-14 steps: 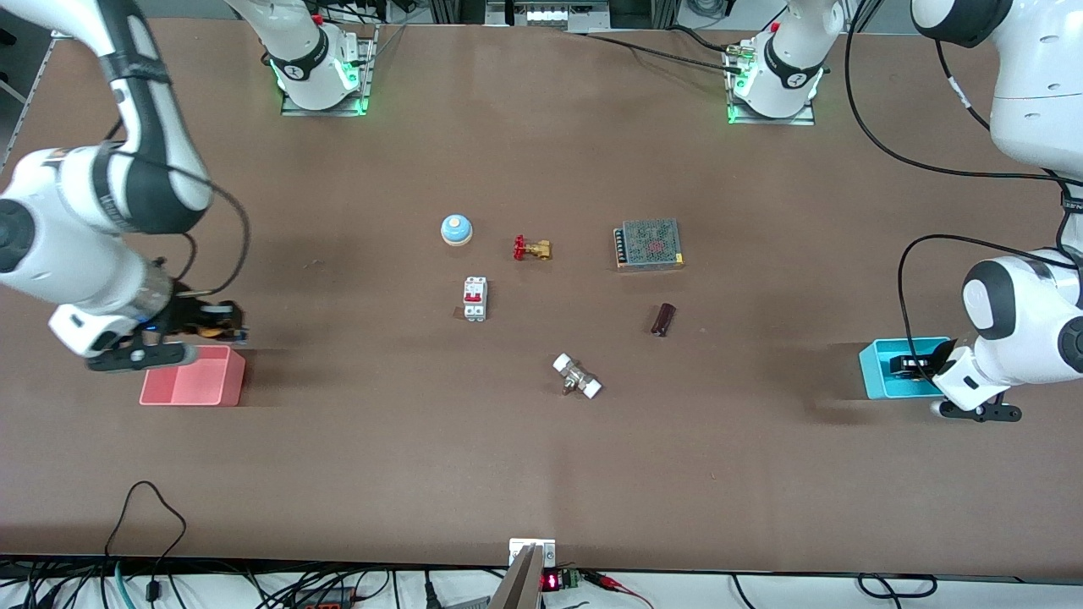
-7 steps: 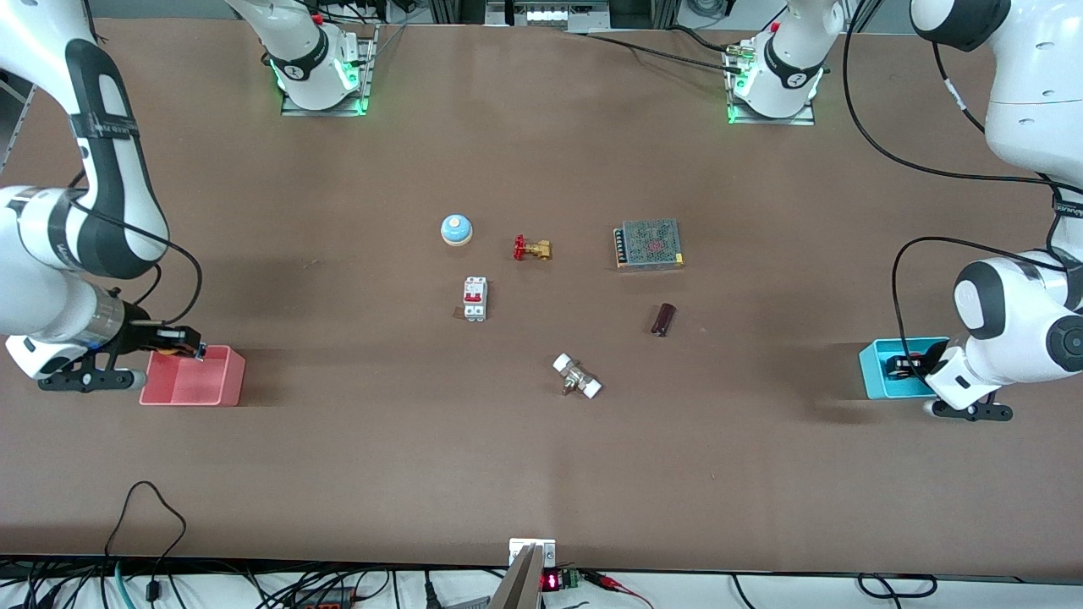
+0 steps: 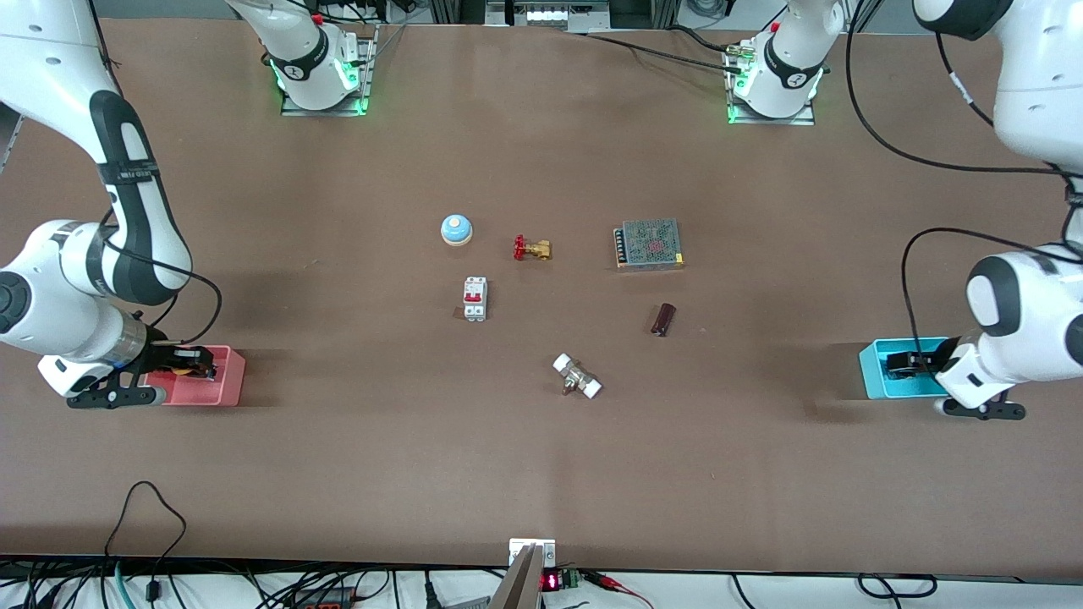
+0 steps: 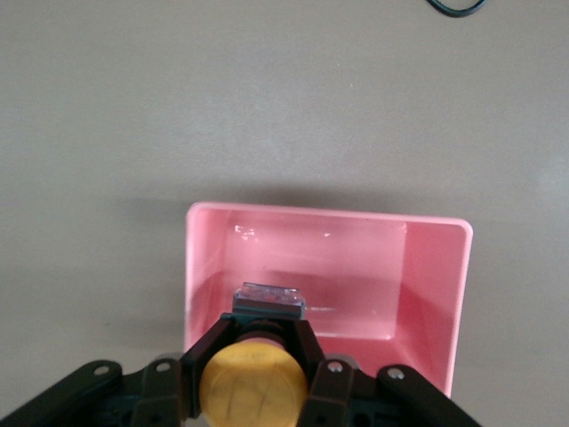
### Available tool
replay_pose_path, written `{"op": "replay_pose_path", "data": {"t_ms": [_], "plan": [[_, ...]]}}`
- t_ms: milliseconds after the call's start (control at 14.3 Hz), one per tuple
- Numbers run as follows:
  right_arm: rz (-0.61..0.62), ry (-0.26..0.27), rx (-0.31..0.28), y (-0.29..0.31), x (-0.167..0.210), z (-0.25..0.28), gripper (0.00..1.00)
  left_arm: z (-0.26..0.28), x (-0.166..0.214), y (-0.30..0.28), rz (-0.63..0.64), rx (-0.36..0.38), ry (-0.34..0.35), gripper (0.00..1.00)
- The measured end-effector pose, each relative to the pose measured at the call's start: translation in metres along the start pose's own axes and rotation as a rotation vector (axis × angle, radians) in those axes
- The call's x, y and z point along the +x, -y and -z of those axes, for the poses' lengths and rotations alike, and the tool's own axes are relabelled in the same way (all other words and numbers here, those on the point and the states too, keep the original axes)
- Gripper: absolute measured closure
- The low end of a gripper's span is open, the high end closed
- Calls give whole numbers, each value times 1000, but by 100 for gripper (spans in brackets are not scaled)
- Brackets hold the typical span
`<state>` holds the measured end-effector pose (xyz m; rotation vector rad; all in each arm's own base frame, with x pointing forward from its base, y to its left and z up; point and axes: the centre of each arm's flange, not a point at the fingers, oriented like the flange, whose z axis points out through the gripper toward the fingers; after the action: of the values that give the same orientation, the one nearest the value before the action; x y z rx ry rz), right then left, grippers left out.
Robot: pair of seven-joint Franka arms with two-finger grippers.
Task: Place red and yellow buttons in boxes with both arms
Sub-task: 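Lower the yellow button into the pink box while the left gripper releases the red, then raise the left gripper from the cyan box while the right gripper opens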
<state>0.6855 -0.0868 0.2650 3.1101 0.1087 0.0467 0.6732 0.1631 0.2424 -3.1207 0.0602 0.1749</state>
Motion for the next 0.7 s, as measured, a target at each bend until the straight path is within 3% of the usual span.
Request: {"op": "replay_pose_path", "data": {"t_ms": [350, 701], "plan": [[21, -26, -6, -18, -1, -18, 64, 96, -20, -12, -11, 0, 25, 0], [21, -25, -6, -22, -2, -24, 64, 204, -36, -64, -76, -1, 106, 0]]}}
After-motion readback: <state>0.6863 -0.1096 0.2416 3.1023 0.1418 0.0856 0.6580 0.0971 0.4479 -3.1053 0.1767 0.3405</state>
